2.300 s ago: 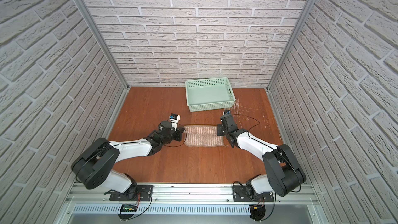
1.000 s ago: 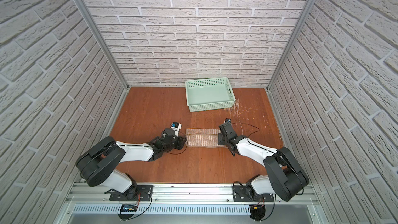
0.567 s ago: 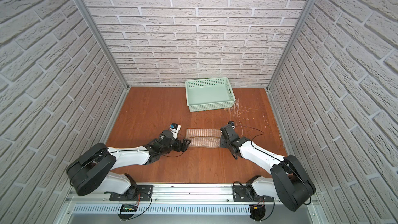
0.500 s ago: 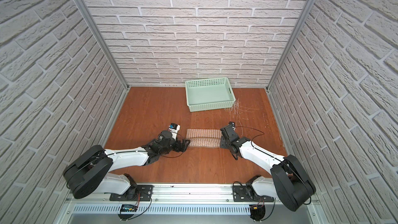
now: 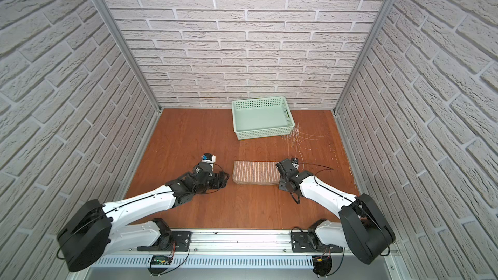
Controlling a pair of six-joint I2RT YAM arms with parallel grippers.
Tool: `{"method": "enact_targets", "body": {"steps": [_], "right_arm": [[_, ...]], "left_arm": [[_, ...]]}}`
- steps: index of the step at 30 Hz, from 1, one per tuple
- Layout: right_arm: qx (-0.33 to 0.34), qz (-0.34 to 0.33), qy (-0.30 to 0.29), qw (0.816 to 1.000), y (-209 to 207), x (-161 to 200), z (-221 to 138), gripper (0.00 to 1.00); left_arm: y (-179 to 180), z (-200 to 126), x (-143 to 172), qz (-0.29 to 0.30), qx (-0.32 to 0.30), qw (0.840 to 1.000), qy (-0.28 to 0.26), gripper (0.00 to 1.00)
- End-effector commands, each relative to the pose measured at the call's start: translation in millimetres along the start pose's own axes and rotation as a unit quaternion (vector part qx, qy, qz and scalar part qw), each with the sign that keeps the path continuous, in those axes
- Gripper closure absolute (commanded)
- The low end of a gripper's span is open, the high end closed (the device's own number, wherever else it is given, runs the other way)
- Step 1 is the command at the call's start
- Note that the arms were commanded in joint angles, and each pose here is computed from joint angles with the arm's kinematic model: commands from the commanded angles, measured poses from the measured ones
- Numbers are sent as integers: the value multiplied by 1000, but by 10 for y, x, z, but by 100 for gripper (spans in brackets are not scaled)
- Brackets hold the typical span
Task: Fold the square dishcloth
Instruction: Fold the cleaning item at the center of the board.
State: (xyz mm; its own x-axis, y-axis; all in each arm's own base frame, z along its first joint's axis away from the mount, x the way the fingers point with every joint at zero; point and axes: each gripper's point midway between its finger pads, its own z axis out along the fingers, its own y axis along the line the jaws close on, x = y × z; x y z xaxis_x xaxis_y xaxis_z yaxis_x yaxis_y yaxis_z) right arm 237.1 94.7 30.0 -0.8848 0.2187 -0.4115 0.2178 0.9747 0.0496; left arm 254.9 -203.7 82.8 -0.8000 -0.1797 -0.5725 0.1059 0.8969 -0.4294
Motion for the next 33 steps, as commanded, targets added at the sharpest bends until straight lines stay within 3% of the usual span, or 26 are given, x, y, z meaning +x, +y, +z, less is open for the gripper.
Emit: {"method": "enact_targets", "body": {"steps": [1,9,14,20,27,33], "right_arm": [[17,20,-8,1000,-38,-61,-109,61],[51,41,-22,998,-175,-173,-355,66],[-12,55,-28,998,56,-253,-432,69],[-80,51,-11,995,417,-333,-430,71],[-67,62,9,996,440,-271,-274,66],[-56,69,24,996,435,-202,-140,64]], "left_arm": [[-5,5,93,-35,-21,999,29,26],[-239,164,4,-34,-17,998,40,45],[-247,273,-39,-33,-37,998,46,56],[-243,408,-77,-30,-59,996,55,58],[-137,537,12,-46,-79,993,77,58],[-152,596,57,-46,-74,992,87,65]]}}
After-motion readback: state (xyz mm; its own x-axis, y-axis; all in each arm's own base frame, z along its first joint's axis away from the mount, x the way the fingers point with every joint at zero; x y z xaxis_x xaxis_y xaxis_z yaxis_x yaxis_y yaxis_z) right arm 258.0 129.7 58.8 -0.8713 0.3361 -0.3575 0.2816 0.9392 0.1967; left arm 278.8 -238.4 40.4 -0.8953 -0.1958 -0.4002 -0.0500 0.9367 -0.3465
